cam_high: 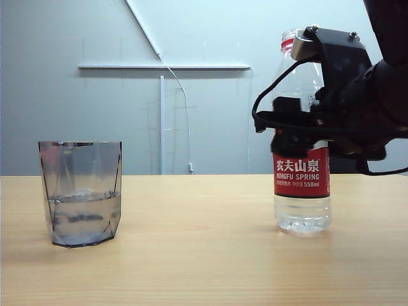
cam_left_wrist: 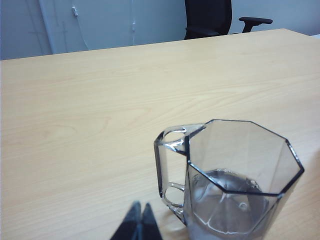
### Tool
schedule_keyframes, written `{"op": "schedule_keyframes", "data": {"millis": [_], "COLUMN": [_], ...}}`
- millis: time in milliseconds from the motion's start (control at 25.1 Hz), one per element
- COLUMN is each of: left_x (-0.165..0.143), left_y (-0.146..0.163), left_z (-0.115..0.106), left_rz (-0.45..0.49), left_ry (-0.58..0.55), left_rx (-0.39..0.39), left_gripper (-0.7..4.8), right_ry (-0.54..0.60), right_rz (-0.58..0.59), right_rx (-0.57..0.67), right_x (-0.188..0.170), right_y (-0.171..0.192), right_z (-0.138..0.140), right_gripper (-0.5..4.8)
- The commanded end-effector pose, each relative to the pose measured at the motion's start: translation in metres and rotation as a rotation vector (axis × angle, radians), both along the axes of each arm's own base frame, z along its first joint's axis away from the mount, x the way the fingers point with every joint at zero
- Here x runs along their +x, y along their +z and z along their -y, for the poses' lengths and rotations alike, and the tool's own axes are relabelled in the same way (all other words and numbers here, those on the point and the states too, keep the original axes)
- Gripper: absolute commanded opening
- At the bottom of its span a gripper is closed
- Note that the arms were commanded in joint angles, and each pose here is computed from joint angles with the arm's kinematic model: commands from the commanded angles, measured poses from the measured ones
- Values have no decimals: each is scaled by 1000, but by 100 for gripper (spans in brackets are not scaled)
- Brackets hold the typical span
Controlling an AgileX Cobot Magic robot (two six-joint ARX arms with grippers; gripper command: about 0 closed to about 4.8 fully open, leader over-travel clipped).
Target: Pick up the mineral water bottle on the table and pour water into the mug until it's half full.
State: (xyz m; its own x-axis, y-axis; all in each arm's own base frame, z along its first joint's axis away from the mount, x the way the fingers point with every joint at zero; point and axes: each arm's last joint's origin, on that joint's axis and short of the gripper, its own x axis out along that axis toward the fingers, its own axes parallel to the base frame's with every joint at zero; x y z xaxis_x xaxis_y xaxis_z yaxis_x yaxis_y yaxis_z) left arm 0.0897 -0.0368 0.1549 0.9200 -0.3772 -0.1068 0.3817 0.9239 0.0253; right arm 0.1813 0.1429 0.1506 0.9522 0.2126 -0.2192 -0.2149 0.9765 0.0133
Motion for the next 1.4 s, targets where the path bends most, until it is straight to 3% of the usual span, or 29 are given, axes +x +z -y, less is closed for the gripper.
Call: {"op": "schedule_keyframes", "data": {"millis": [40,160,200,240,519,639,998,1397], "left_x": [0,0,0,0,0,1,5,7], "left_y": [2,2,2,2,2,2,2,2], "left_z": [0,0,0,0,0,-2,-16,-24], "left_rz": [8,8,8,8,8,8,9,9], "left_ry": [-4,-4,-4,-4,-4,21,174,257], "left_rx": [-7,-7,-7,-7,-7,-7,-6,-6], "left_gripper": [-2,-2,-2,-2,-2,-2,-2,-2], "right_ry": [2,8,11,21,-25,-84,-68,-59], "right_rz": [20,6,5,5,2,19,0,19], "right_rx": [22,10,8,7,-30,-53,-110,-75], "right_x": [0,-1,-2,-4,-10,-17,-34,-64], "right_y": [4,3,2,2,0,2,4,6], "right_z": [-1,-2,-3,-5,-10,-13,-17,7], "right_gripper": [306,322,352,418,479,479,479,479]}}
